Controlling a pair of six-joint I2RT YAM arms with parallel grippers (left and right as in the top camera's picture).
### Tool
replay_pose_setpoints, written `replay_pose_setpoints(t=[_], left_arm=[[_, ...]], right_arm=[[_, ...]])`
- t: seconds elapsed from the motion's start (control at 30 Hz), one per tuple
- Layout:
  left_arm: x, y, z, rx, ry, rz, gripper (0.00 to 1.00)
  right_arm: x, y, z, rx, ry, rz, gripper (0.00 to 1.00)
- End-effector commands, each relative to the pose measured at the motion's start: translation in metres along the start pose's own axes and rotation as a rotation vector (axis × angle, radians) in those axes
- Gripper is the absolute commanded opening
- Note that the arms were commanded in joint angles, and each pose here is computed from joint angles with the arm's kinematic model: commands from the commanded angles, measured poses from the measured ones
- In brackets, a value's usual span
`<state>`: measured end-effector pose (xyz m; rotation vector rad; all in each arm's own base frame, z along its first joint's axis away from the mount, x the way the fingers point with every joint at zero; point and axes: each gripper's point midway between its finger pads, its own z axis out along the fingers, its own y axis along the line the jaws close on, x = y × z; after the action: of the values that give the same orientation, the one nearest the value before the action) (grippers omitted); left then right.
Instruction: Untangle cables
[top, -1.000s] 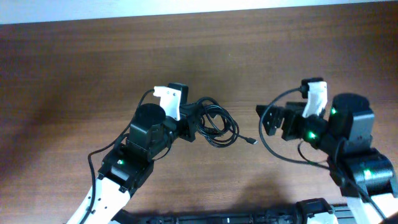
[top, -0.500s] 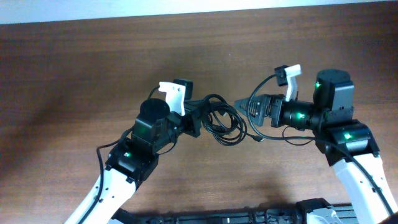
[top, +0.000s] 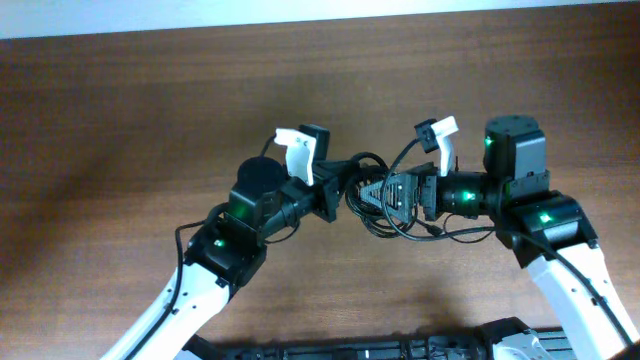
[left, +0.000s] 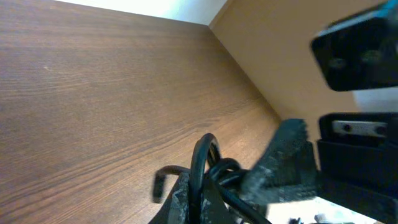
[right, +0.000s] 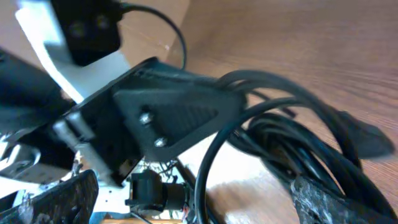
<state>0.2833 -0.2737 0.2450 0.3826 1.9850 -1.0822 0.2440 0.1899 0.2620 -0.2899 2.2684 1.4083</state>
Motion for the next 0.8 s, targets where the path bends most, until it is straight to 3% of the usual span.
replay_pose_setpoints(t=[0.0,0.1,0.2,0.33,0.5,0.77], left_arm=[[-0.005,-0.025,0.001,0.079,-0.005,0.015,0.00],[-0.009,-0.037,0.002,0.114,-0.026,0.035,0.00],[-0.011,-0.038,0.002,0.113,-0.036,0.038,0.00],[-0.013,-0.033,0.002,0.088,-0.050,0.037,0.00],[-0.023,-0.022,0.001,0.031,-0.095,0.035,0.00],[-0.036,-0.049,-0.003,0.165,-0.135,0.102,0.00]], right_arm=[[-0.001,-0.005,0.004,0.012,0.018,0.056,0.99],[0.006,0.009,0.005,-0.084,0.060,-0.013,0.99],[0.007,0.010,0.005,-0.091,0.064,-0.032,0.77],[0.009,0.009,0.005,-0.088,0.072,-0.031,0.69],[0.022,0.005,0.004,-0.078,0.111,-0.049,0.70],[0.033,0.002,0.003,-0.076,0.143,-0.121,0.71]])
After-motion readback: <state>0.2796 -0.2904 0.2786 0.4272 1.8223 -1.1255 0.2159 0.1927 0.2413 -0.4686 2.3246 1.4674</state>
